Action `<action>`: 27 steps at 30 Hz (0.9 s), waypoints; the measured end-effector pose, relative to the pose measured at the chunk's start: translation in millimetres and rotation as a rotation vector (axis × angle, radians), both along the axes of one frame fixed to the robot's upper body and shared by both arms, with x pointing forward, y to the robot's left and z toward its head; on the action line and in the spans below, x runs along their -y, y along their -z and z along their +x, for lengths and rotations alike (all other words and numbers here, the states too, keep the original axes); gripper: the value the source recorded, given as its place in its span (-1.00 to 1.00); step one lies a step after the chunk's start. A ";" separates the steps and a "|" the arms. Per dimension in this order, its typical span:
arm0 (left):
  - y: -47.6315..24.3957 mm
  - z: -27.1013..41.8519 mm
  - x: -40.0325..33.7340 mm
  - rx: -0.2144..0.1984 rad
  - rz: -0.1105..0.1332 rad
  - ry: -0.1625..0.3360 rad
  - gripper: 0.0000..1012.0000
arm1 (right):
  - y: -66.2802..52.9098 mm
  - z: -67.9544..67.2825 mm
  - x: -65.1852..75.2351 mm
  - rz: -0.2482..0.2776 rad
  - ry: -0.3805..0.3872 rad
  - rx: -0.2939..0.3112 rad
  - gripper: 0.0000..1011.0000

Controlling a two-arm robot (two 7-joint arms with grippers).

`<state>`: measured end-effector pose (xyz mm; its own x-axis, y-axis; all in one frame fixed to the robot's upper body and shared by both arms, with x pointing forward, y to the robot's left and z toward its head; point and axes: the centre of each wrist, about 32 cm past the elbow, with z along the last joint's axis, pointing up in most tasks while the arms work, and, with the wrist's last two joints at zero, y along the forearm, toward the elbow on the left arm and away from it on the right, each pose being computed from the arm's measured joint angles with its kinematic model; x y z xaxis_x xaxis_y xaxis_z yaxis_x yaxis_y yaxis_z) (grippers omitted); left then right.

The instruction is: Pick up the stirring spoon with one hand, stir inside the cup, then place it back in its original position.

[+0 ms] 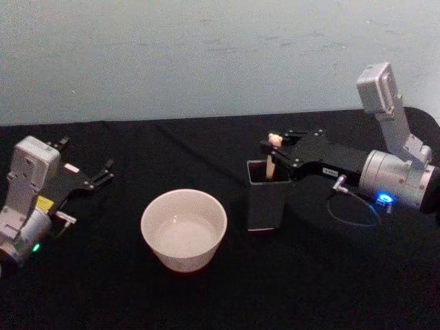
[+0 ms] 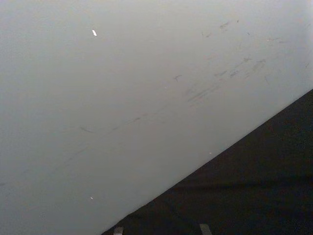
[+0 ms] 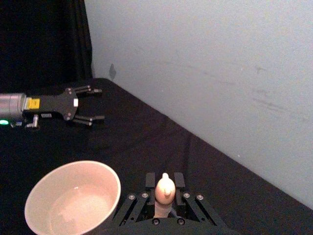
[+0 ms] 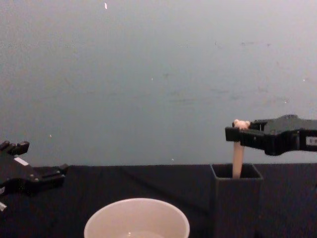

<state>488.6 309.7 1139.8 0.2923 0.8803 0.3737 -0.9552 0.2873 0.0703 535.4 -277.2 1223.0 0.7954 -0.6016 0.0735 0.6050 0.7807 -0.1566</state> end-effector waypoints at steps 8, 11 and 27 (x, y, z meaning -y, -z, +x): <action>0.0 0.0 0.0 0.000 0.000 0.000 0.98 | 6.7 2.7 -4.1 -0.026 -0.003 -0.019 -0.57; 0.0 0.0 0.0 0.000 0.000 0.000 0.98 | 8.2 3.5 -4.8 -0.032 -0.002 -0.025 -0.57; 0.0 0.0 0.0 0.000 0.000 0.000 0.98 | 11.8 3.5 -5.0 -0.053 0.003 -0.037 -0.57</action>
<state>488.6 309.7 1139.8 0.2922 0.8803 0.3738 -0.9553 0.2873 0.0703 538.9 -272.1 1211.2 0.7964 -0.5999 0.0759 0.6002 0.7690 -0.2200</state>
